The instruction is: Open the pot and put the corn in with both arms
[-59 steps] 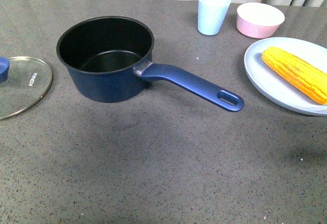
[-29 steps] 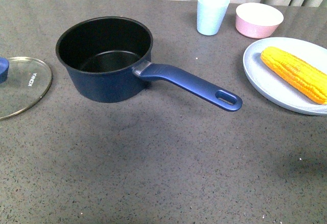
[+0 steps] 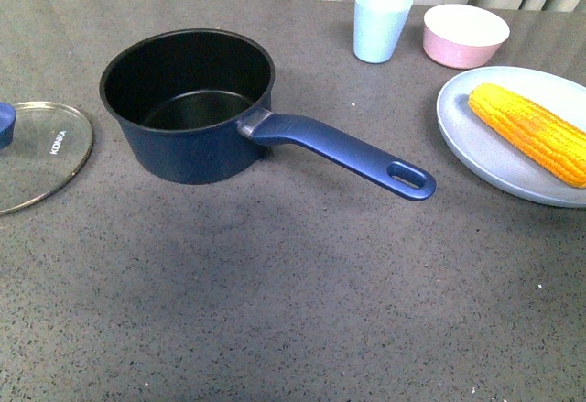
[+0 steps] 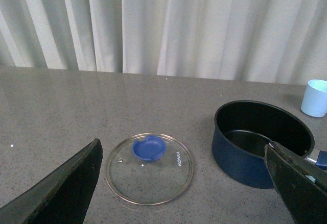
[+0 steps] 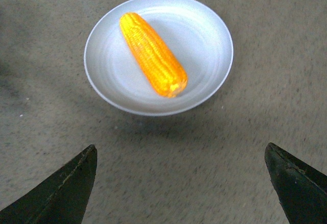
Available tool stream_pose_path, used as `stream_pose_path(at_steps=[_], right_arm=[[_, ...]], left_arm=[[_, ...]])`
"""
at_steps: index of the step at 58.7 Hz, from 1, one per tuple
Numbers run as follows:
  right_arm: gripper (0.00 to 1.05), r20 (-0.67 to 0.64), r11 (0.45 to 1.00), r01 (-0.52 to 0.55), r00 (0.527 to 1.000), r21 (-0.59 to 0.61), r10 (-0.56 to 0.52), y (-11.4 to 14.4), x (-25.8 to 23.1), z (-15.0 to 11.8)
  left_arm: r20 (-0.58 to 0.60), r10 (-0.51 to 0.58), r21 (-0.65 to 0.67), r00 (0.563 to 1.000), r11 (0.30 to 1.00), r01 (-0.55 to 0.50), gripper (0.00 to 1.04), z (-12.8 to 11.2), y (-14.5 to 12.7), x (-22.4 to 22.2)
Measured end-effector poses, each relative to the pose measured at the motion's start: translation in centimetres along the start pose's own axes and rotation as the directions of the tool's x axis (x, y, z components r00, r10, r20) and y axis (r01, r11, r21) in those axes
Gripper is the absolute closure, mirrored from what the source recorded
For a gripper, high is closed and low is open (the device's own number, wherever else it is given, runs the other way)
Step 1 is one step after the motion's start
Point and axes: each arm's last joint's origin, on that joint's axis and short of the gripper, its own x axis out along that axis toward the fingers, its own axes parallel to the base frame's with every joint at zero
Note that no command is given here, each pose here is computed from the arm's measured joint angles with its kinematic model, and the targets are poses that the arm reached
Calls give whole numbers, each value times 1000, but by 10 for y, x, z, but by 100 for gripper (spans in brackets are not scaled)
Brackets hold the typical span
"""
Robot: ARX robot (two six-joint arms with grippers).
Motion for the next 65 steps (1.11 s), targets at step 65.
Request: stream_pose_path(at_steps=[65], right_arm=[[43,-311,939,-202,944,-278,111,18,199,-5]], left_arm=[[0,0,0,1000,1000,0,9,0,0,0]])
